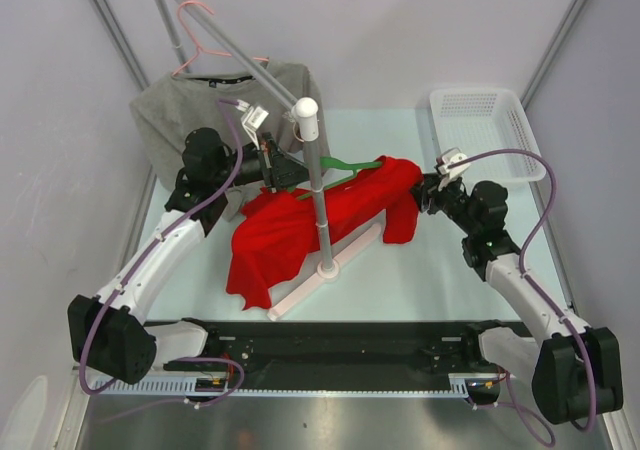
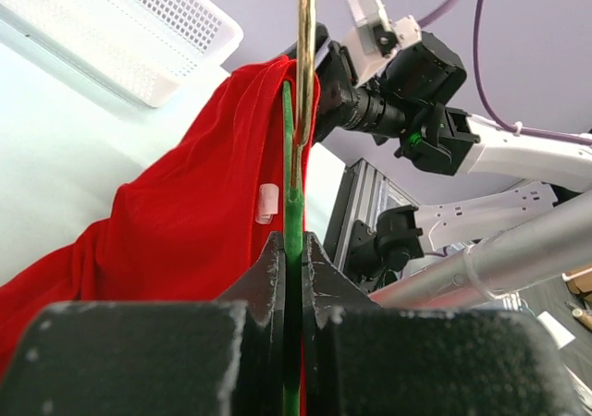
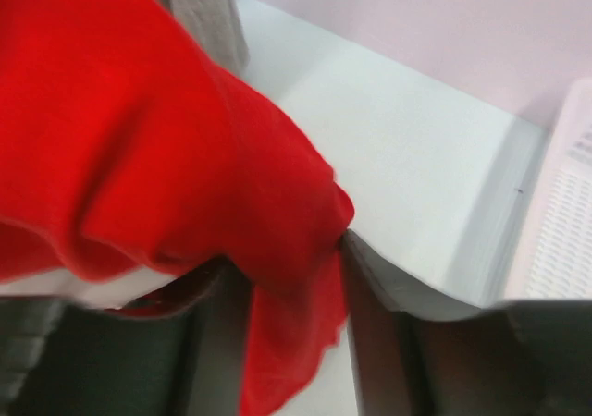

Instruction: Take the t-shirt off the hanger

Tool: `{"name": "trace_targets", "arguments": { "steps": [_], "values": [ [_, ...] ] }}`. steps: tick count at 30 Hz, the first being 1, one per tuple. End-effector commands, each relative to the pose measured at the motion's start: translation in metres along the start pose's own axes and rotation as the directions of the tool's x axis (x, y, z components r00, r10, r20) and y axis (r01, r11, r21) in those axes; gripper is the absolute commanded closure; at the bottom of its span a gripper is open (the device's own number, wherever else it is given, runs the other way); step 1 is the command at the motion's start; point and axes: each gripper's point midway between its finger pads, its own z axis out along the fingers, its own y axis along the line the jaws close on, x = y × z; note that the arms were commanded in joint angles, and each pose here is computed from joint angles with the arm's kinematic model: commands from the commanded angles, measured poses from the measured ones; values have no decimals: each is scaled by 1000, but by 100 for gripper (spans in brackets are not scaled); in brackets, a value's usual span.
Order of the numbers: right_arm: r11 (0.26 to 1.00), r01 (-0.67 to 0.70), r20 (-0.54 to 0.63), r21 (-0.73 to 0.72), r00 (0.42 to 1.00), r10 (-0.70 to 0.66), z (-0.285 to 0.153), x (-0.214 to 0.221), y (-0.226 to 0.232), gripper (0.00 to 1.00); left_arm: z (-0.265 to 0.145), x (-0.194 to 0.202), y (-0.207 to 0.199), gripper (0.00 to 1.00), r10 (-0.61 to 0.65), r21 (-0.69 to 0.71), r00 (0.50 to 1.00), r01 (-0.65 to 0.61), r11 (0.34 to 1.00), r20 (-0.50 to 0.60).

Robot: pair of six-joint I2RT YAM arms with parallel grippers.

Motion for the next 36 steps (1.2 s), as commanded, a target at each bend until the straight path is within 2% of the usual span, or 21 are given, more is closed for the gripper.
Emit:
{"name": "trace_targets", "arguments": {
  "steps": [1,3,5,7,8,9,10,11,12,13,14,17,18,21,25,28,32,33,35,36],
  "values": [
    [1000,4,152,-28,988,1,7,-38,4,75,-3,-16,-18,100,28,60,999,-29,998,24],
    [998,-63,141,17,988,60,9,-38,-1,100,-4,-17,-14,100,27,42,999,-28,999,33],
    [987,-153,144,52,979,144,7,-37,-4,100,-7,-21,-7,100,42,-1,998,-42,999,55],
    [960,-230,152,162,967,206,0,-38,-21,100,-11,-25,3,100,49,-77,995,-43,996,81],
    [926,-323,165,194,942,294,-2,-38,-25,100,-14,-28,5,100,81,-107,992,-71,992,96],
    [875,-381,143,298,924,353,-10,-27,-38,100,-16,-28,8,100,81,-126,992,-68,990,100],
    [834,-435,163,339,901,403,-13,-36,-46,100,-19,-29,14,100,78,-146,991,-62,987,108],
    [765,-512,182,390,858,481,-17,-32,-53,100,-21,-31,16,100,70,-158,990,-50,986,119],
    [648,-552,170,525,814,556,-31,-7,-69,100,-22,-34,17,100,73,-158,988,-51,986,133],
    [554,-591,193,587,767,612,-37,-2,-79,100,-25,-33,23,100,61,-170,988,-36,985,145],
    [436,-661,240,610,679,693,-41,9,-83,100,-26,-34,23,100,34,-164,987,-7,986,159],
    [186,-685,272,704,502,821,-67,63,-86,100,-32,-43,24,100,9,-148,978,23,989,207],
    [80,-724,319,685,397,861,-70,74,-79,100,-33,-48,22,100,18,-142,975,14,990,224],
    [-40,-785,380,618,253,890,-71,91,-63,100,-34,-52,23,100,8,-147,972,27,989,235],
    [-91,-772,398,629,218,891,-74,104,-51,100,-36,-54,20,100,15,-142,970,21,990,242],
    [-197,-779,469,596,139,872,-88,121,-50,100,-38,-52,22,100,14,-152,969,24,988,245],
    [-242,-782,542,574,141,829,-105,123,-54,100,-40,-53,22,100,21,-156,969,19,988,248],
    [-249,-784,549,568,136,824,-108,124,-53,100,-40,-54,23,100,20,-158,968,20,987,250],
    [-325,-777,621,539,106,777,-125,136,-66,100,-41,-54,23,100,19,-159,968,22,987,251],
    [-322,-789,629,523,103,770,-128,134,-70,100,-41,-54,24,100,20,-158,968,21,987,251]
  ]
}}
